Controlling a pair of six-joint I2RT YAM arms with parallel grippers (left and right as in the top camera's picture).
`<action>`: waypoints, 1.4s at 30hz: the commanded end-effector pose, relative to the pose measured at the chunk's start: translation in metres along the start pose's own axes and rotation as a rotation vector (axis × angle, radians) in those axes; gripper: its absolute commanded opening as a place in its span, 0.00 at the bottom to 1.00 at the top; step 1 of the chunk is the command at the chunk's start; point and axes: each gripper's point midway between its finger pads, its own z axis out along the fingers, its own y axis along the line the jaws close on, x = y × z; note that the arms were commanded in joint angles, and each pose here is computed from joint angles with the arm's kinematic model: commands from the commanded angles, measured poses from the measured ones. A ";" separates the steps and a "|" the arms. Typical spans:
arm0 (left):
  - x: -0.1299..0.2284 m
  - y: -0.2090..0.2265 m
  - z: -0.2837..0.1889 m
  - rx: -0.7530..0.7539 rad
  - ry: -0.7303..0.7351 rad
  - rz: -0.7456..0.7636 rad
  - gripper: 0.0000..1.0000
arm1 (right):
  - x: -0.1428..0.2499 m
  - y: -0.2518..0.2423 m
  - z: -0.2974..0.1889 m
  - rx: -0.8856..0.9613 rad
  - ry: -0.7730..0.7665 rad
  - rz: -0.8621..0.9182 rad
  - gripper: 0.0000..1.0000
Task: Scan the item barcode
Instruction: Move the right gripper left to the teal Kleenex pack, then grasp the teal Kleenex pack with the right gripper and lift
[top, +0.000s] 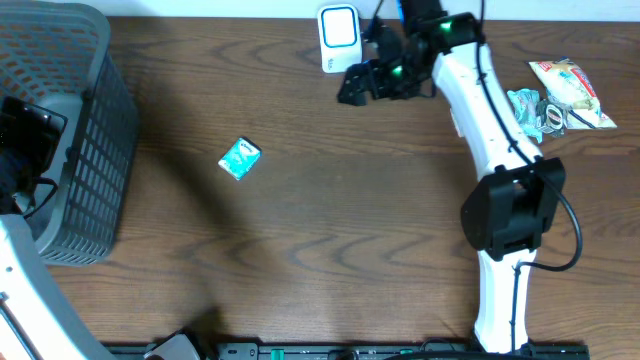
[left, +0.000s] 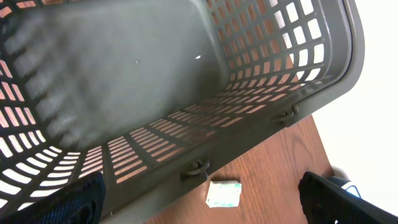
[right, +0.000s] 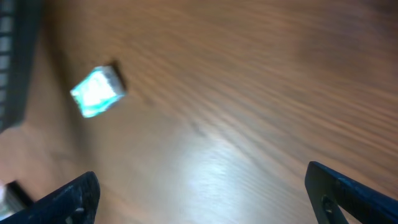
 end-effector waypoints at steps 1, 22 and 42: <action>-0.003 -0.001 -0.005 0.005 -0.019 -0.009 0.97 | 0.002 0.050 0.005 -0.095 0.003 -0.019 0.99; -0.003 -0.001 -0.005 0.005 -0.019 -0.009 0.98 | 0.016 0.130 0.069 0.094 -0.042 -0.042 0.80; -0.003 -0.001 -0.005 0.005 -0.019 -0.009 0.98 | 0.037 0.180 0.174 -0.026 -0.132 -0.047 0.43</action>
